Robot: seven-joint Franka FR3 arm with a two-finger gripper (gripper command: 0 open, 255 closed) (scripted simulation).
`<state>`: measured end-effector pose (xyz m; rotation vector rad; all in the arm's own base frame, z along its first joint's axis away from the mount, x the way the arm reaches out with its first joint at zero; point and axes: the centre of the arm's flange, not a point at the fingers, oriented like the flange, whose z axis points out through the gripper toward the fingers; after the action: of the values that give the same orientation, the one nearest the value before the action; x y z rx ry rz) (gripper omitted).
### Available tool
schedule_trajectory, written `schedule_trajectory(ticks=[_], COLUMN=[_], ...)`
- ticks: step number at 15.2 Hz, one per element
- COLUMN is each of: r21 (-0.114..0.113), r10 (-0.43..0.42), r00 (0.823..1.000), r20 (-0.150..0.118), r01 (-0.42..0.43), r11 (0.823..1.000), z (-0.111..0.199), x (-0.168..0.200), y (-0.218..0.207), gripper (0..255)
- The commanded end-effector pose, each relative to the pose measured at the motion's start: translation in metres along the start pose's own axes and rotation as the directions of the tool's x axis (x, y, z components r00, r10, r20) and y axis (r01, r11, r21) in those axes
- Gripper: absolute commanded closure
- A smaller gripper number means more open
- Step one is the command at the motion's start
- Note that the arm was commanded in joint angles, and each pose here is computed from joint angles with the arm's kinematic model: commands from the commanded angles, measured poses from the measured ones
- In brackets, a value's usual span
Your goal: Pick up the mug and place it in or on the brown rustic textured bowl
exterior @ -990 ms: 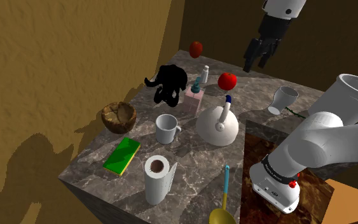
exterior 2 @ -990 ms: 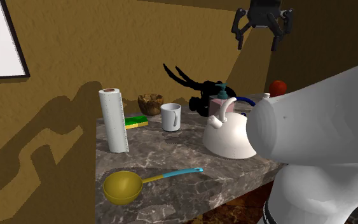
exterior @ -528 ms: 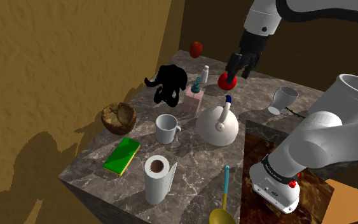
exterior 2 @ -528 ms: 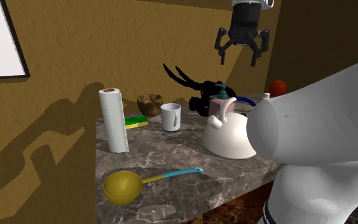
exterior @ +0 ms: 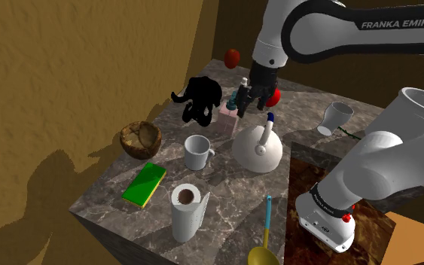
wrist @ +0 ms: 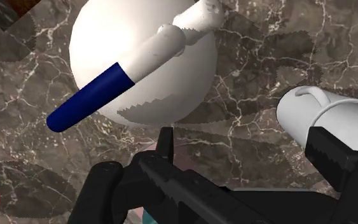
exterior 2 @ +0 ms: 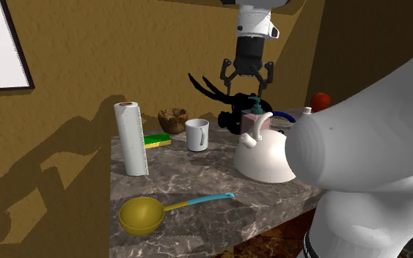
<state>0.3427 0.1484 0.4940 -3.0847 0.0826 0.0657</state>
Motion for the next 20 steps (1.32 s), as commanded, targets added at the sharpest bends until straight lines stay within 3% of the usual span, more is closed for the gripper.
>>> schedule_trajectory(ticks=[1,11,20], r21=[0.003,0.014,0.015], r10=[-0.002,-0.014,-0.015], r00=[1.000,1.000,1.000], r20=[-0.003,-0.013,-0.013], r01=[0.002,0.015,0.015], r11=[1.000,1.000,1.000], z=[0.018,0.105,0.149], x=[0.008,0.050,0.052], y=[-0.018,-0.105,-0.110], gripper=[0,0,0])
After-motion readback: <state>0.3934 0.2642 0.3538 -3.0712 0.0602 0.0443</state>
